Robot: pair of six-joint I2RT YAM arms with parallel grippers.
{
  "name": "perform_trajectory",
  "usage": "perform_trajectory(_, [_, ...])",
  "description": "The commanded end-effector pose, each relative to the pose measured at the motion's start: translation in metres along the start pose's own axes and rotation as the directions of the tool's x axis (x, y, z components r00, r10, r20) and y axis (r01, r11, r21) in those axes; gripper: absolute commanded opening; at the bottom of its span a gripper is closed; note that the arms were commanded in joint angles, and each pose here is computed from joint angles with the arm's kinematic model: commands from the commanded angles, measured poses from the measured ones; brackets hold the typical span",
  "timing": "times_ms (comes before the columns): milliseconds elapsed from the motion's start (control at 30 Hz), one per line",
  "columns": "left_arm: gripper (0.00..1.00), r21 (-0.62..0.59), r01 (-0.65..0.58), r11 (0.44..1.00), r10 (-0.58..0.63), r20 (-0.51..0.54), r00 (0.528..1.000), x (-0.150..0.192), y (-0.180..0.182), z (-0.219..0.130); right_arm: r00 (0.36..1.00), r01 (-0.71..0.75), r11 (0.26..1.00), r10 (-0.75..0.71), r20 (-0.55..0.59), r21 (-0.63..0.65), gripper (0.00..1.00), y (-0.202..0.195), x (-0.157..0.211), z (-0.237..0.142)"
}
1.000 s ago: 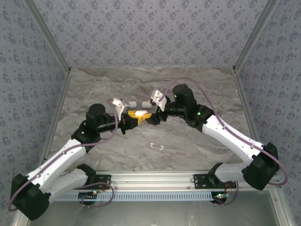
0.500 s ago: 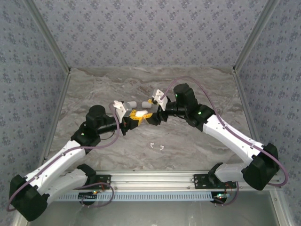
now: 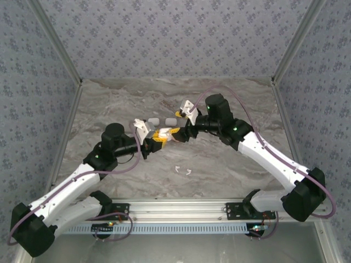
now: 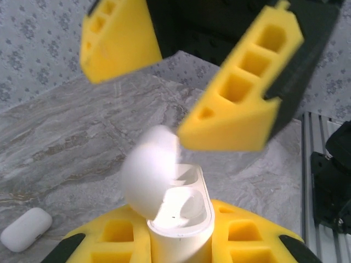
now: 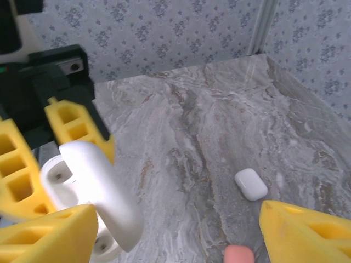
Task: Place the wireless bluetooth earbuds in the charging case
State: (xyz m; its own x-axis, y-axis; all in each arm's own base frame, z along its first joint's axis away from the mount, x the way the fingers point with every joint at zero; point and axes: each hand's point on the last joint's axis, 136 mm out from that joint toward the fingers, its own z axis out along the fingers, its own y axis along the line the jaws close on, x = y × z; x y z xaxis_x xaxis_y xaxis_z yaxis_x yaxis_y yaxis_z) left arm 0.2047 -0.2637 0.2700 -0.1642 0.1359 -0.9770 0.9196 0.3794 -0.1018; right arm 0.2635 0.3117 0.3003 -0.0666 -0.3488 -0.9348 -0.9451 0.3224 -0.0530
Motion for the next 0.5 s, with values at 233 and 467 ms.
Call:
perform_trajectory(233, [0.00, 0.022, -0.053, 0.998, 0.052, 0.035, 0.998, -0.004, -0.007, 0.000, 0.998, -0.011, 0.999, 0.008, 0.058, 0.050, 0.80, -0.005, -0.024, -0.023])
perform_trajectory(467, [0.00, -0.036, -0.103, 0.994, 0.105, 0.083, 0.991, 0.003, -0.001, -0.005, 0.976, -0.216, 0.951, 0.211, 0.046, 0.219, 0.97, -0.013, -0.009, -0.065])
